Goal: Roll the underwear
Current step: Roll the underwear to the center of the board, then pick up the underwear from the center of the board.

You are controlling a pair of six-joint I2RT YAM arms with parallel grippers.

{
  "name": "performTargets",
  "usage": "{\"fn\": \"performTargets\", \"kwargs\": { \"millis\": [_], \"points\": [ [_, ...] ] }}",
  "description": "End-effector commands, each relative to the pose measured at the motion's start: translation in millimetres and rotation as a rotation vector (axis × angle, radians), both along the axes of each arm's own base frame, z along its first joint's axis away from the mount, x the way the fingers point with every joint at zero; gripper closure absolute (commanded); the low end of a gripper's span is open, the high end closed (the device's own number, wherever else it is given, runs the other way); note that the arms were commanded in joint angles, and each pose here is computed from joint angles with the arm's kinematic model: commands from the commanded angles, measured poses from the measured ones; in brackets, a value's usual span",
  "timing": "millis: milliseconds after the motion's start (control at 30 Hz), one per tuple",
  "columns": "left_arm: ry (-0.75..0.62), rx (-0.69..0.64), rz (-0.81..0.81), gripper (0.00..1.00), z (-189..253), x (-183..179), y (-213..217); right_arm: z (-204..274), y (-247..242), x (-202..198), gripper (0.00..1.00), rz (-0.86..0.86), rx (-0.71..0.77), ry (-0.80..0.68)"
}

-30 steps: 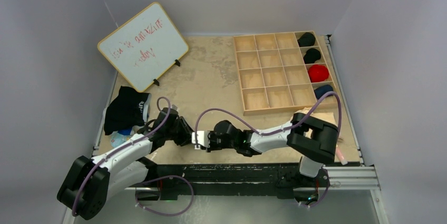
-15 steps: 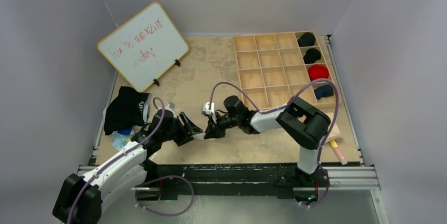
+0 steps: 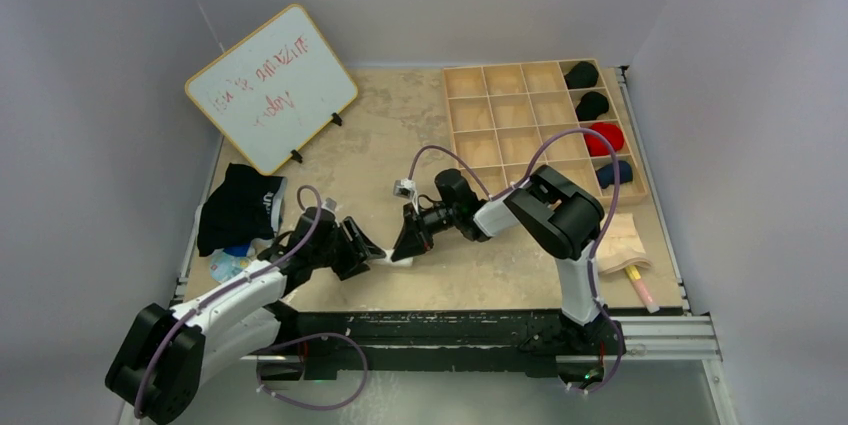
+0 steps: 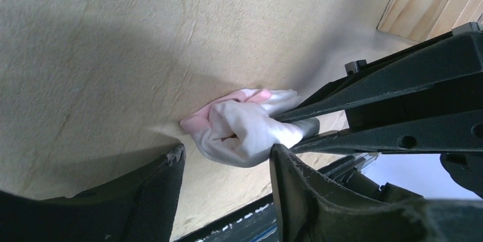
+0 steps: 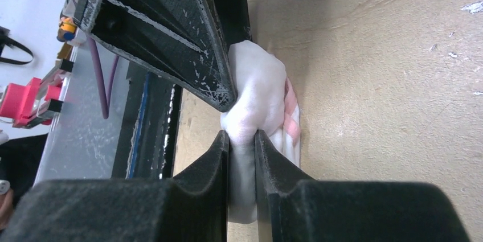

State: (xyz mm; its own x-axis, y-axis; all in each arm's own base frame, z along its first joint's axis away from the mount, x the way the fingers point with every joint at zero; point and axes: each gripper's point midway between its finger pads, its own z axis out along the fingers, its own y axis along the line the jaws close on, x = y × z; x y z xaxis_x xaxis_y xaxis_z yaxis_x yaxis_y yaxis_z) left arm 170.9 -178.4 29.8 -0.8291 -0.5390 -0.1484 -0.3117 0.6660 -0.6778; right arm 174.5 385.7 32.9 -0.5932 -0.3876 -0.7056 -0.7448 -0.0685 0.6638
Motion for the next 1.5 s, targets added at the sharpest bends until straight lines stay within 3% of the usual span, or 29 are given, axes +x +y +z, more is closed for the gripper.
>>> {"fn": "performTargets", "kwargs": {
  "millis": [0, 133, 200, 333, 500, 700, 867, 1100, 1200, 1467],
  "points": [
    [-0.059, -0.006, 0.011, 0.48, 5.3, 18.9, -6.2, -26.0, -9.8, -10.3, 0.80, -0.021, -0.105, 0.117],
    [-0.025, 0.034, 0.032, 0.57, -8.1, 21.4, -2.0, -26.2, -8.8, -6.7, 0.75, -0.037, -0.109, 0.103],
    [-0.005, 0.052, 0.044, 0.60, -14.0, 20.0, 1.0, -23.1, -8.5, -2.8, 0.67, -0.050, -0.111, 0.071],
    [0.016, 0.067, 0.053, 0.61, -20.5, 15.4, 4.5, -15.3, -9.8, 16.1, 0.49, -0.108, -0.149, -0.064],
    [0.022, 0.082, 0.044, 0.64, -23.5, 11.7, 7.2, 4.5, -10.2, 34.9, 0.37, -0.140, -0.173, -0.220],
    [0.039, 0.102, 0.040, 0.65, -26.3, 8.3, 10.0, 19.9, -11.5, 46.8, 0.34, -0.146, -0.218, -0.614],
    [0.056, 0.114, 0.036, 0.65, -27.5, 6.9, 10.9, 32.4, 3.5, 20.5, 0.32, -0.047, -0.169, -0.899],
    [0.063, 0.126, 0.034, 0.66, -27.2, 8.3, 11.1, 6.8, 9.7, 7.4, 0.34, 0.021, -0.243, -1.091],
    [0.063, 0.129, 0.028, 0.66, -26.2, 9.3, 10.4, -8.2, 9.0, 5.3, 0.39, 0.034, -0.274, -1.103],
    [0.060, 0.139, 0.020, 0.66, -24.4, 8.9, 11.5, -33.6, -5.9, 19.1, 0.40, -0.001, -0.395, -1.144]
  ]
}}
